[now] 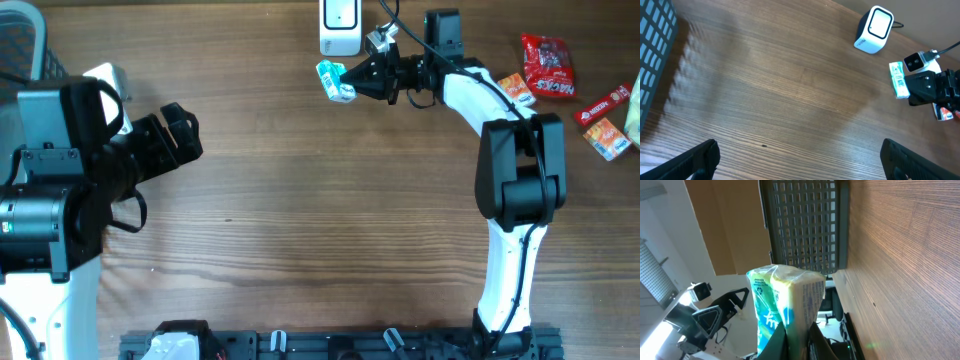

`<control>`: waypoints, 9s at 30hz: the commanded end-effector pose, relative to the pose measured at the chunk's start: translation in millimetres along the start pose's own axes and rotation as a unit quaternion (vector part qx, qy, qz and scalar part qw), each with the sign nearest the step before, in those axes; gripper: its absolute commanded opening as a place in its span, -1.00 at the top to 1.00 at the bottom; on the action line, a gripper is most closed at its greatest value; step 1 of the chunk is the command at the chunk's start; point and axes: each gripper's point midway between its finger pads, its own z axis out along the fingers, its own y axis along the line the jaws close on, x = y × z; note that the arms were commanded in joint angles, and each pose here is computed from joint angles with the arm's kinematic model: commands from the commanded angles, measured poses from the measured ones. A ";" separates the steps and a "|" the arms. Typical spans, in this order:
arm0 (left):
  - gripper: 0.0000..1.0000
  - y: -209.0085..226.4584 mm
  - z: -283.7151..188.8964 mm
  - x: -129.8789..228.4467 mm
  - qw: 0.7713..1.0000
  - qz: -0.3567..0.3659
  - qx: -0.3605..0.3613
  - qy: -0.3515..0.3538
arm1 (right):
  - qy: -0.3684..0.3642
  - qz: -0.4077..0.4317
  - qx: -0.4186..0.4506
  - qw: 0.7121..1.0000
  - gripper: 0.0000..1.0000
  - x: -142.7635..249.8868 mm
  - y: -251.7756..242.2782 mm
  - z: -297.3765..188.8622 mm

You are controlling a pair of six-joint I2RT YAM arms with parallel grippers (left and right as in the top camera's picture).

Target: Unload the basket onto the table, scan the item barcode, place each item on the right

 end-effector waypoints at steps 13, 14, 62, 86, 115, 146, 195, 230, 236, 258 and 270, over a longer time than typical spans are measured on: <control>-1.00 2.8 0.1 -2.2 1.000 -0.007 -0.006 -0.004 | -0.018 -0.015 0.005 1.000 0.91 -21.1 11.5 -5.6; -1.00 2.8 0.1 -2.2 1.000 -0.007 -0.006 -0.004 | -0.031 -0.028 0.009 0.999 0.91 -28.0 15.8 -5.9; -1.00 2.8 0.1 -2.2 1.000 -0.007 -0.006 -0.004 | -0.268 -0.427 0.733 0.456 0.91 -80.5 54.6 -71.2; -1.00 2.8 0.1 -2.2 1.000 -0.007 -0.006 -0.004 | -0.312 -0.520 0.741 0.289 0.91 -161.7 1.8 -61.3; -1.00 2.8 0.1 -2.2 1.000 -0.007 -0.006 -0.004 | -0.416 -0.107 0.901 0.055 0.92 -59.7 55.3 -352.3; -1.00 2.8 0.1 -2.2 1.000 -0.007 -0.006 -0.004 | -0.476 -0.181 0.688 0.517 -0.99 2.3 106.8 -369.5; -1.00 2.8 0.1 -2.2 1.000 -0.007 -0.006 -0.004 | -0.259 -0.118 0.510 0.811 -0.99 197.3 125.2 -184.5; -1.00 2.8 0.1 -2.2 1.000 -0.007 -0.006 -0.004 | -0.360 -0.644 0.390 0.551 -1.00 238.9 38.0 -107.2; -1.00 2.8 0.1 -2.2 1.000 -0.007 -0.006 -0.004 | -0.383 -0.651 0.395 0.523 -0.99 242.1 26.6 -114.0; -1.00 2.8 0.1 -2.2 1.000 -0.007 -0.006 -0.004 | -0.456 -0.616 0.446 0.462 -1.00 242.1 26.3 -149.0; -1.00 2.8 0.1 -2.2 1.000 -0.007 -0.006 -0.004 | -0.476 -0.557 0.503 0.458 -0.99 237.3 6.6 -177.4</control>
